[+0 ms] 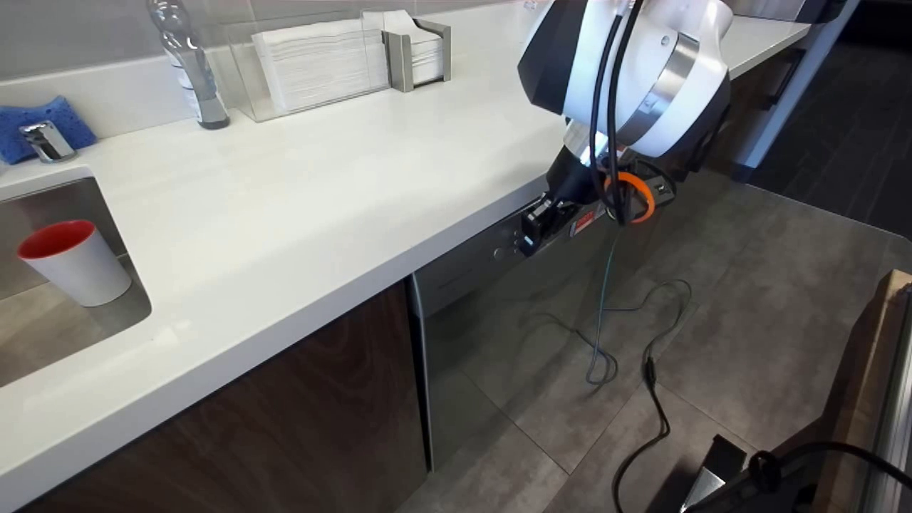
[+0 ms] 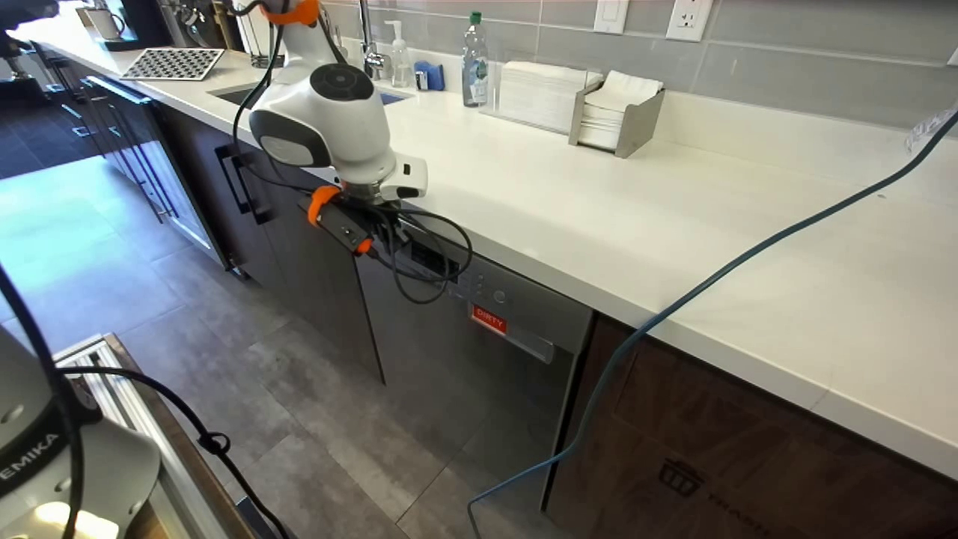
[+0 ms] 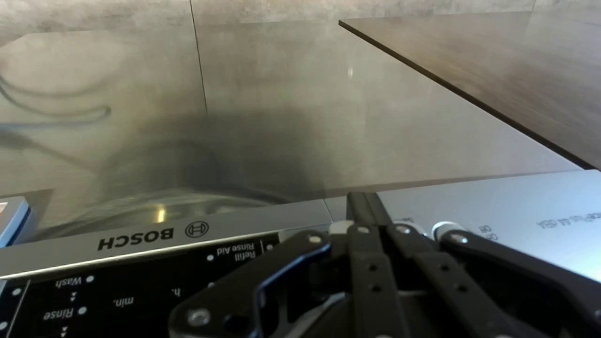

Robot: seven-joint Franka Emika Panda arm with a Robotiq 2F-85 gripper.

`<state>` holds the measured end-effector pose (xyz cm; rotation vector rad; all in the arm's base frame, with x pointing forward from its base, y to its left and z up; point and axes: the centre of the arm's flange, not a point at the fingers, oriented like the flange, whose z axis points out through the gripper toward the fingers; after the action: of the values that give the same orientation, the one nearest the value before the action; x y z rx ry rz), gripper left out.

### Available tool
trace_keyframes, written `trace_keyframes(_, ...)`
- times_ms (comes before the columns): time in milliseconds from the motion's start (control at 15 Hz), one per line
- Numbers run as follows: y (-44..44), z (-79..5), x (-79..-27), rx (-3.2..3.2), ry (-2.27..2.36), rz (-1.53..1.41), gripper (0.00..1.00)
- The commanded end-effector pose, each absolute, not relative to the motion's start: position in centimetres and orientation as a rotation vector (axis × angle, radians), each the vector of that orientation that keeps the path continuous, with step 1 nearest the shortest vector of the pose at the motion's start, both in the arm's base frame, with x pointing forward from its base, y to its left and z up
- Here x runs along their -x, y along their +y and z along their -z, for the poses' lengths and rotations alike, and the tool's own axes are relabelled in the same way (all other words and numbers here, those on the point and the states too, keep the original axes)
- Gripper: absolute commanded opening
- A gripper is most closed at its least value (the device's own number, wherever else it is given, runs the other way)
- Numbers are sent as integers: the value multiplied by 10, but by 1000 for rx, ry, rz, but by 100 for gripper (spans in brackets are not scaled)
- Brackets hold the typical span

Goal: Press a button on the dishwasher

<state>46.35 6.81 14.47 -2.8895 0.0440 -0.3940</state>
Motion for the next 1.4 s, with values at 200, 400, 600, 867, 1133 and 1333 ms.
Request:
trace_keyframes(200,68,-141,-465,2872,18,417,0)
trace_keyframes(400,67,-141,-465,2873,5,407,0)
trace_keyframes(600,66,-143,-463,2882,-30,386,0)
trace_keyframes(867,65,-147,-461,2885,-67,368,0)
trace_keyframes(1133,63,-150,-459,2898,-85,371,0)
trace_keyframes(1333,64,-153,-459,2900,-108,376,0)
